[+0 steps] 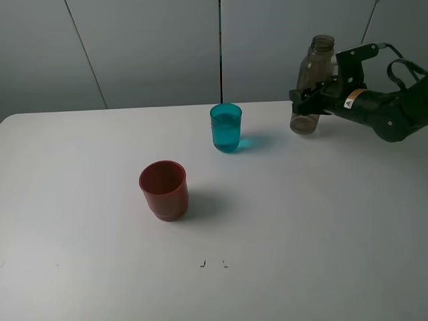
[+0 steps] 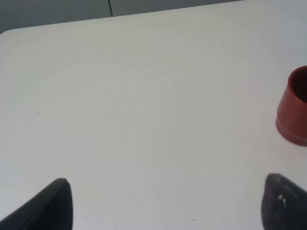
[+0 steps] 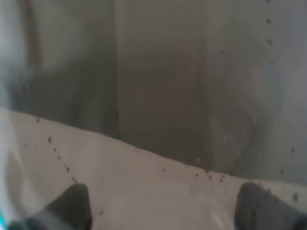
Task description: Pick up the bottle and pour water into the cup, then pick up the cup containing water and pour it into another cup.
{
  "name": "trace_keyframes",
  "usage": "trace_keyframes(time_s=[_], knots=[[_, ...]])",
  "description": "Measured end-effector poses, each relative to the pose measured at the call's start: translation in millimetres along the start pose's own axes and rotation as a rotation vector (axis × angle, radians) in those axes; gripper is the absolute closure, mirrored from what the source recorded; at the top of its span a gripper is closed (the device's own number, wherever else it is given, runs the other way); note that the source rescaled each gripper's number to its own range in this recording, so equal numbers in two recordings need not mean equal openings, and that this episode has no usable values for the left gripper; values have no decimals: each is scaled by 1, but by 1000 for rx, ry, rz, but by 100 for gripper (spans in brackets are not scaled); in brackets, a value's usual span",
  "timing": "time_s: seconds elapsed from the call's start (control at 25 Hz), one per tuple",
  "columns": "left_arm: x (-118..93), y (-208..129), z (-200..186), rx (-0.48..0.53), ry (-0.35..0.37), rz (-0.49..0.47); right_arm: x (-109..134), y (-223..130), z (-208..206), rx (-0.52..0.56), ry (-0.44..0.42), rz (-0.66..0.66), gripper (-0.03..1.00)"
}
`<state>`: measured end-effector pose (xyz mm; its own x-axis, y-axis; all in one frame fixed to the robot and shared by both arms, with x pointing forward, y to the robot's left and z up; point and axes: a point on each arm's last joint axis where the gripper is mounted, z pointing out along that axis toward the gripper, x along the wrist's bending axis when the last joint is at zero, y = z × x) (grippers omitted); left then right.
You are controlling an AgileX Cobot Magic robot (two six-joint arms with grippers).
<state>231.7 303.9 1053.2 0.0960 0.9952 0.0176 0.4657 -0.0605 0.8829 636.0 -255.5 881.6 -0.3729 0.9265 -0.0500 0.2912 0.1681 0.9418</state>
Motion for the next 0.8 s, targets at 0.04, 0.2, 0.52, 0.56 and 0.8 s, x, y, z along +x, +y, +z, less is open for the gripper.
trace_keyframes(time_s=[0.04, 0.2, 0.52, 0.56, 0.8], knots=[[0, 0, 0, 0, 0, 0, 0, 0, 0, 0, 0, -9, 97], [0, 0, 0, 0, 0, 0, 0, 0, 0, 4, -1, -28, 97], [0, 0, 0, 0, 0, 0, 0, -6, 3, 27, -1, -30, 97], [0, 0, 0, 0, 0, 0, 0, -7, 3, 29, -1, -29, 97], [0, 0, 0, 0, 0, 0, -1, -6, 3, 29, -2, -25, 97]])
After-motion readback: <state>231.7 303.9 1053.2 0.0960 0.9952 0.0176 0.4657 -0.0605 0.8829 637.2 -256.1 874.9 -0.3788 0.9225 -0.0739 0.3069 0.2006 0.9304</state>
